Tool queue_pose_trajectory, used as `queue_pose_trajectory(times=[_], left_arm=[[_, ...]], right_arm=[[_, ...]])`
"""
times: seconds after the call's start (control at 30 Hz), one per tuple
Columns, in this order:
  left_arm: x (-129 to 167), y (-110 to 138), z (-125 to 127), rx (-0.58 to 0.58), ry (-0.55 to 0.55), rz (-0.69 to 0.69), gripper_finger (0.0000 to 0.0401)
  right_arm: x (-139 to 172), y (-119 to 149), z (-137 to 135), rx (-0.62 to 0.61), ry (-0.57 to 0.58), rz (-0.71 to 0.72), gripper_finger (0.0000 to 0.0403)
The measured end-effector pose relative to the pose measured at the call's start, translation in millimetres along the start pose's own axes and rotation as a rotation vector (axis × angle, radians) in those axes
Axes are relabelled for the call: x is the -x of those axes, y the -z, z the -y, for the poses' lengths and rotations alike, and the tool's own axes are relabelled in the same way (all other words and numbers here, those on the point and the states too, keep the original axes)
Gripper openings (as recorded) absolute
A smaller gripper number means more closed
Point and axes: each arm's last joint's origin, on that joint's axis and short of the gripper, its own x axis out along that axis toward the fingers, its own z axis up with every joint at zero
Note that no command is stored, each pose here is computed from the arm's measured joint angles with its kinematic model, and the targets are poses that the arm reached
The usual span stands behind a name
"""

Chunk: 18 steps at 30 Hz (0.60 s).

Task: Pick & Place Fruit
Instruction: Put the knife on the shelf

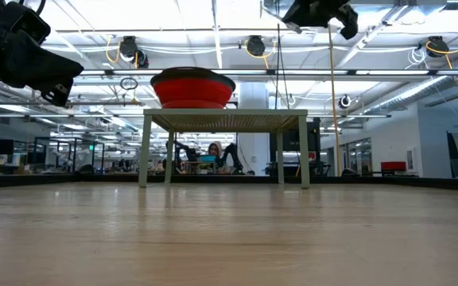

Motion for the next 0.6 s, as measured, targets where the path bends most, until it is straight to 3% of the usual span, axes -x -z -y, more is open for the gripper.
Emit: queue_pose_trajectory(times=[0.6], left_arm=[[0,0,0,-0.006,0.0,0.0,0.0024]], right_arm=[[-38,26,4,-0.043,0.106,0.002,0.0035]])
